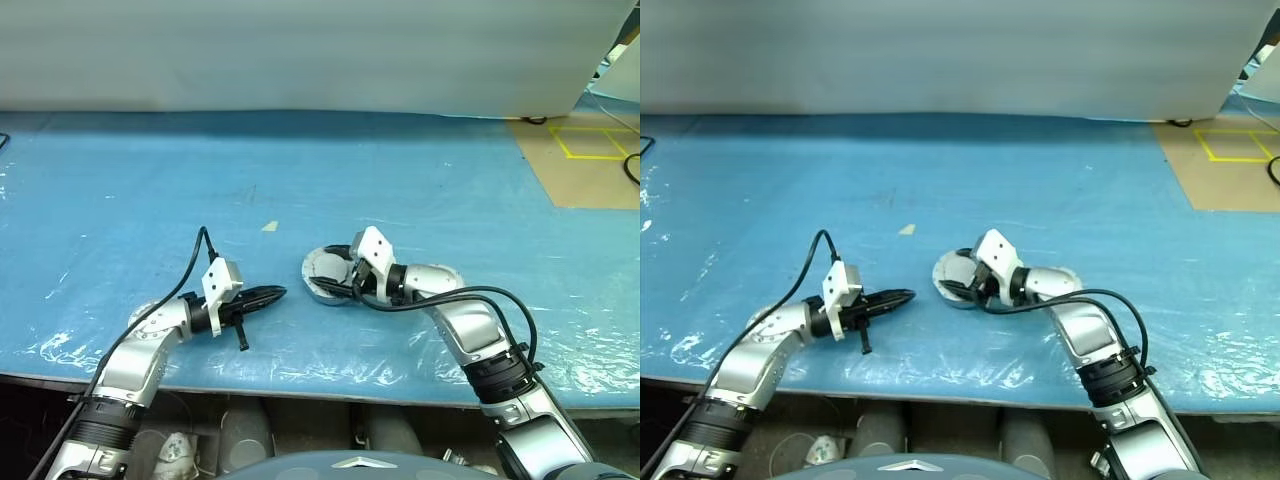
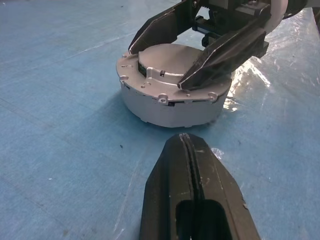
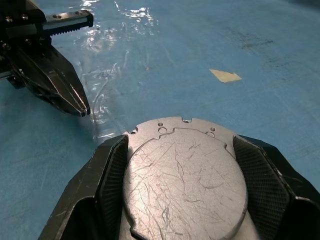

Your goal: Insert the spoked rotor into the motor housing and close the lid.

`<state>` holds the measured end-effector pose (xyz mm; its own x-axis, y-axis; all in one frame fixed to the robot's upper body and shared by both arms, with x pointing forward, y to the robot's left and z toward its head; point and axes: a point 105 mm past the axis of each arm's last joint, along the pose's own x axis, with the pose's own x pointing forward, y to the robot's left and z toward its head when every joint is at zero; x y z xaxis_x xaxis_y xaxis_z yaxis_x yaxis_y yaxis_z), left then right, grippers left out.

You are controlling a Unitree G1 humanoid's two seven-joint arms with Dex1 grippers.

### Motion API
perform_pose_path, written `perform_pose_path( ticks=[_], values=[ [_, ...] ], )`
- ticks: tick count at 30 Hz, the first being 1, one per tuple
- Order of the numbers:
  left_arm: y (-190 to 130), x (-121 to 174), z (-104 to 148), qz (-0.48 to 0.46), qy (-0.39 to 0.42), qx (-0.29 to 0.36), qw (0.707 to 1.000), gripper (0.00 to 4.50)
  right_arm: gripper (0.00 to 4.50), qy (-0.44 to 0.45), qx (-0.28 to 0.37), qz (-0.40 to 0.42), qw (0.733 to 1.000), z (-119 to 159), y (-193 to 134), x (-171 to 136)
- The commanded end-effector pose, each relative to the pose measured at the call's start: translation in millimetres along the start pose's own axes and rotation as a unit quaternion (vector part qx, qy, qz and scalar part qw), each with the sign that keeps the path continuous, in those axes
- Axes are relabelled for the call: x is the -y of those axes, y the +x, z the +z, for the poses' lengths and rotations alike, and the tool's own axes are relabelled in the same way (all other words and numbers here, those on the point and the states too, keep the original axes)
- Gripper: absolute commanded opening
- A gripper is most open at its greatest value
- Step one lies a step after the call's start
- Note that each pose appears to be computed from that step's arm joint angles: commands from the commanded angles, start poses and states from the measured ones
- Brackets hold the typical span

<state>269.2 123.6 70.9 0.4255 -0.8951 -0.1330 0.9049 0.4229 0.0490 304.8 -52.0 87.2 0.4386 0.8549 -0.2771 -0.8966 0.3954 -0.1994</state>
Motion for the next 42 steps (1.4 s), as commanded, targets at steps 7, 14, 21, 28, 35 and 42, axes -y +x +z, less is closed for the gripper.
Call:
perform_pose_path(
  ticks=[7,14,21,28,35,42],
  values=[
    [5.4,-1.4,8.6,-0.004,0.017,0.014,1.000,0.00,2.99,0.013,-0.012,0.036,0.999,-11.1,-5.5,-13.5],
    [7.7,-1.4,8.8,-0.008,0.017,0.015,1.000,0.00,2.99,0.004,-0.020,0.032,0.999,-11.7,-7.1,-8.7],
    [8.0,-1.2,7.9,-0.009,0.016,0.016,1.000,0.00,2.99,-0.022,-0.049,0.034,0.998,-25.8,-5.3,-13.7],
    [6.8,-1.0,9.2,-0.013,0.012,0.023,1.000,0.00,2.99,-0.015,-0.065,0.027,0.997,-31.1,-5.6,-10.1],
    [14.1,-4.5,22.8,-0.018,0.009,0.050,0.999,0.00,2.99,-0.013,-0.066,0.027,0.997,-30.8,-5.5,-8.9],
    [32.1,-12.6,22.2,-0.024,0.021,0.018,0.999,0.00,2.99,-0.010,-0.060,0.023,0.998,-28.4,-5.4,-8.0]
  ],
)
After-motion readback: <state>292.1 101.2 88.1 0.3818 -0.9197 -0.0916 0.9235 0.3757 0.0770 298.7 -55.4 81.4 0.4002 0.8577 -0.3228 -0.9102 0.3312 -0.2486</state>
